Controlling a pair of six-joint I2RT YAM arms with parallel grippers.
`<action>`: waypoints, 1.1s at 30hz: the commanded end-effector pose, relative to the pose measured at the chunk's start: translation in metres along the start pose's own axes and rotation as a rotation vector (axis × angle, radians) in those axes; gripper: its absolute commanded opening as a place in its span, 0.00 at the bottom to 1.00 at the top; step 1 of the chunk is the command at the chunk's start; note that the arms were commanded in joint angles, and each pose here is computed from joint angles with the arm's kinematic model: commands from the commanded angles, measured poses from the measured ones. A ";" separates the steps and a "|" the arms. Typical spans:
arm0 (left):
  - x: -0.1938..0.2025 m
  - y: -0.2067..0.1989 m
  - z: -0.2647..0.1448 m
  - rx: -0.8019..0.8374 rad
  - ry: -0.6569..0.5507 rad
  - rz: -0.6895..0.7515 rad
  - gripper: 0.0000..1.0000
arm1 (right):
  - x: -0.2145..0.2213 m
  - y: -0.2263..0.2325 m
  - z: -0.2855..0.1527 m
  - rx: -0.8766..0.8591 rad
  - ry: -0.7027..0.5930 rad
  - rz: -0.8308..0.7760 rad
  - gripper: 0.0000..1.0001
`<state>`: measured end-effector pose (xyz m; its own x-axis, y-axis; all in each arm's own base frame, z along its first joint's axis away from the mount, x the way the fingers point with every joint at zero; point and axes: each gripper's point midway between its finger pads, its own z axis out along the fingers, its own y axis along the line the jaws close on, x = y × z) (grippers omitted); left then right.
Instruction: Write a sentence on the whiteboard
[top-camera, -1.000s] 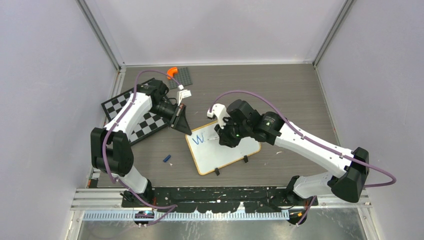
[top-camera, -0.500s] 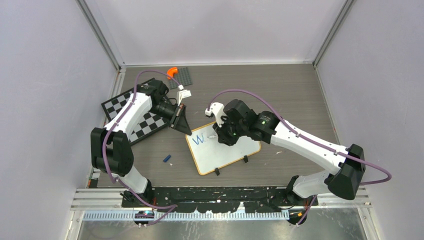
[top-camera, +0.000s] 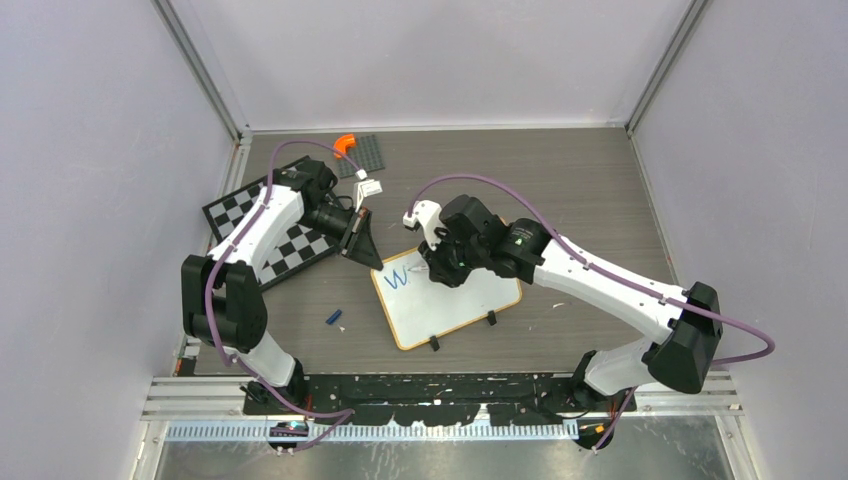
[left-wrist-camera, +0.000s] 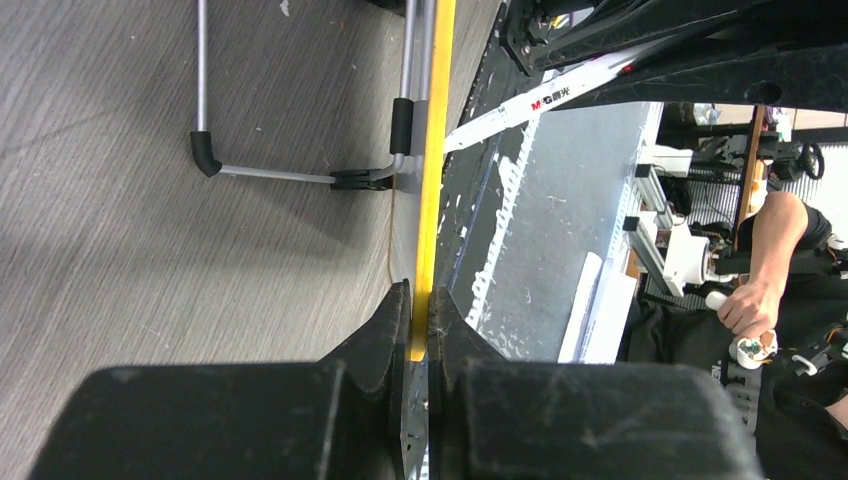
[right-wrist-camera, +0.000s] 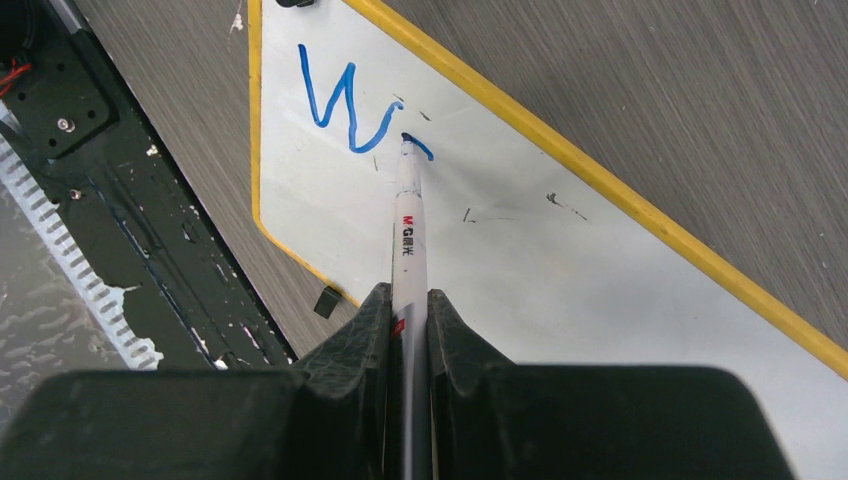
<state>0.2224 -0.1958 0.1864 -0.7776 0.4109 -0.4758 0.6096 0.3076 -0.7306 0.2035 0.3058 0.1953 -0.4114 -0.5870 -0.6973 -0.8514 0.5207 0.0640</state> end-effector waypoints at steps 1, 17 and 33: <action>0.003 0.000 0.003 0.008 0.013 -0.016 0.00 | -0.019 -0.001 0.001 0.004 -0.055 -0.002 0.00; 0.003 0.002 0.004 0.012 0.016 -0.023 0.00 | 0.009 0.001 -0.004 -0.006 0.006 -0.013 0.00; 0.003 0.001 0.004 0.014 0.016 -0.022 0.00 | -0.012 -0.015 -0.020 0.053 -0.039 -0.028 0.00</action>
<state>0.2228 -0.1962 0.1859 -0.7799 0.4087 -0.4741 0.6059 0.3030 -0.7356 0.1993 0.2937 0.1855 -0.4181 -0.6223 -0.6618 -0.8575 0.5109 0.0613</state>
